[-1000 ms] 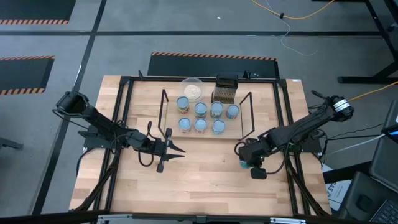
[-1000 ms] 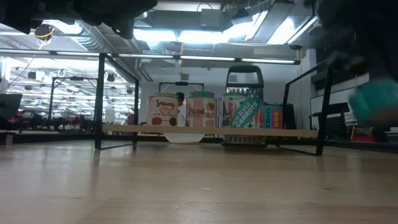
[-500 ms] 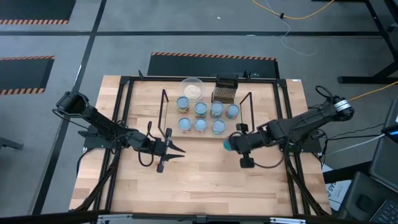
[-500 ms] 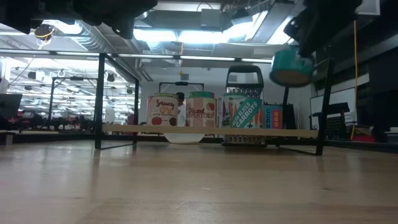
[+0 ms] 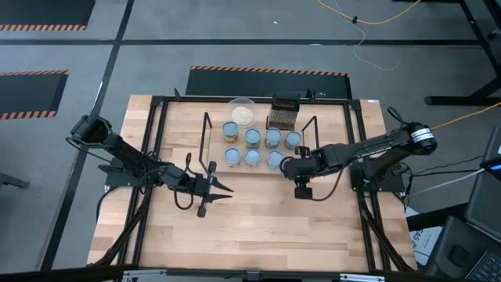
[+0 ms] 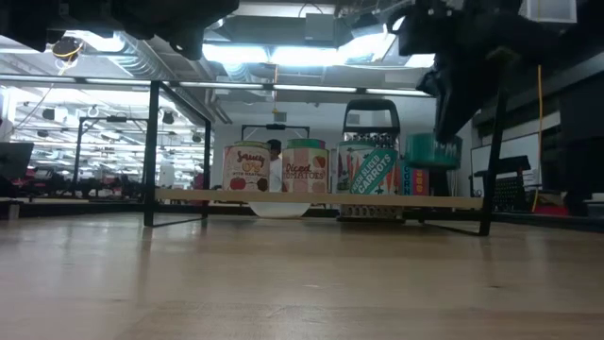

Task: Pick and place cans onto a shelf
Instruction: Put the canned tuna on the shelf

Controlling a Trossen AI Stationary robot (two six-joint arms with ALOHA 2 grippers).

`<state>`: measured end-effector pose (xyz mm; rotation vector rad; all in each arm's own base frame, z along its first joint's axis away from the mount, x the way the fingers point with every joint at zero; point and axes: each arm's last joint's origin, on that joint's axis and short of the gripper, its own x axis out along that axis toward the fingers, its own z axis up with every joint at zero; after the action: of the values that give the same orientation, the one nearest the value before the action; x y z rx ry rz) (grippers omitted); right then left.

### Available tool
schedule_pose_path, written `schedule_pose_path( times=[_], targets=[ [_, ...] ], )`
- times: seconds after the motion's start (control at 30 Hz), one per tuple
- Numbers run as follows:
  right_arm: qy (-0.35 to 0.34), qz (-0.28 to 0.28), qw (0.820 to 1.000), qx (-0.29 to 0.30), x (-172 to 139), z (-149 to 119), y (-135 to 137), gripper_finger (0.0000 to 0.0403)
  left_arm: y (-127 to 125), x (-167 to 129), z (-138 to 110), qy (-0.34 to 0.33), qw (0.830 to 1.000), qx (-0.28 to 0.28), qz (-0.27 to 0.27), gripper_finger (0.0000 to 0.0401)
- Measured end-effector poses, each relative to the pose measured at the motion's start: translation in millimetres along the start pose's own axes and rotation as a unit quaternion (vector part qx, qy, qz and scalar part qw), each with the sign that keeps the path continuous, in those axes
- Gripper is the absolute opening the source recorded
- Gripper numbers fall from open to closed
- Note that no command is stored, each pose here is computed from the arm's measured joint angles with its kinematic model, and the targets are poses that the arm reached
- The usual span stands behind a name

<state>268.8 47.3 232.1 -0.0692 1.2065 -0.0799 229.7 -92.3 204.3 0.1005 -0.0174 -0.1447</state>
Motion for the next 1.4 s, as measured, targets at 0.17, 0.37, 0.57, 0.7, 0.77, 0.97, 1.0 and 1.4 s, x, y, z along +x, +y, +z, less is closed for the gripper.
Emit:
schedule_pose_path(
  times=[0.17,0.37,0.57,0.7,0.77,0.97,1.0,1.4],
  targets=[
    [0.020,-0.009,1.000,0.000,11,2,-7,0.0022,0,0,0,0.001,1.000,0.000,0.000,0.0066],
    [0.045,-0.019,0.999,0.011,24,3,-16,0.0022,0,0,0,0.001,1.000,0.000,0.000,0.0066],
    [0.063,-0.024,0.998,0.011,33,3,-22,0.0022,0,0,0,0.001,1.000,0.000,0.000,0.0066],
    [0.064,-0.025,0.998,0.014,33,3,-24,0.0022,0,0,0,0.001,1.000,0.000,0.000,0.0066],
    [0.064,-0.025,0.997,0.015,34,3,-25,0.0022,0,0,0,0.001,1.000,0.000,0.000,0.0066],
    [0.064,-0.025,0.997,0.016,34,3,-25,0.0022,0,0,0,0.001,1.000,0.000,0.000,0.0066],
    [0.064,-0.025,0.998,0.015,34,3,-25,0.0022,0,0,0,0.001,1.000,0.000,0.000,0.0066],
    [0.062,-0.024,0.998,0.005,34,4,-25,0.0066,0,0,0,0.001,1.000,0.000,0.000,0.0066]
  ],
)
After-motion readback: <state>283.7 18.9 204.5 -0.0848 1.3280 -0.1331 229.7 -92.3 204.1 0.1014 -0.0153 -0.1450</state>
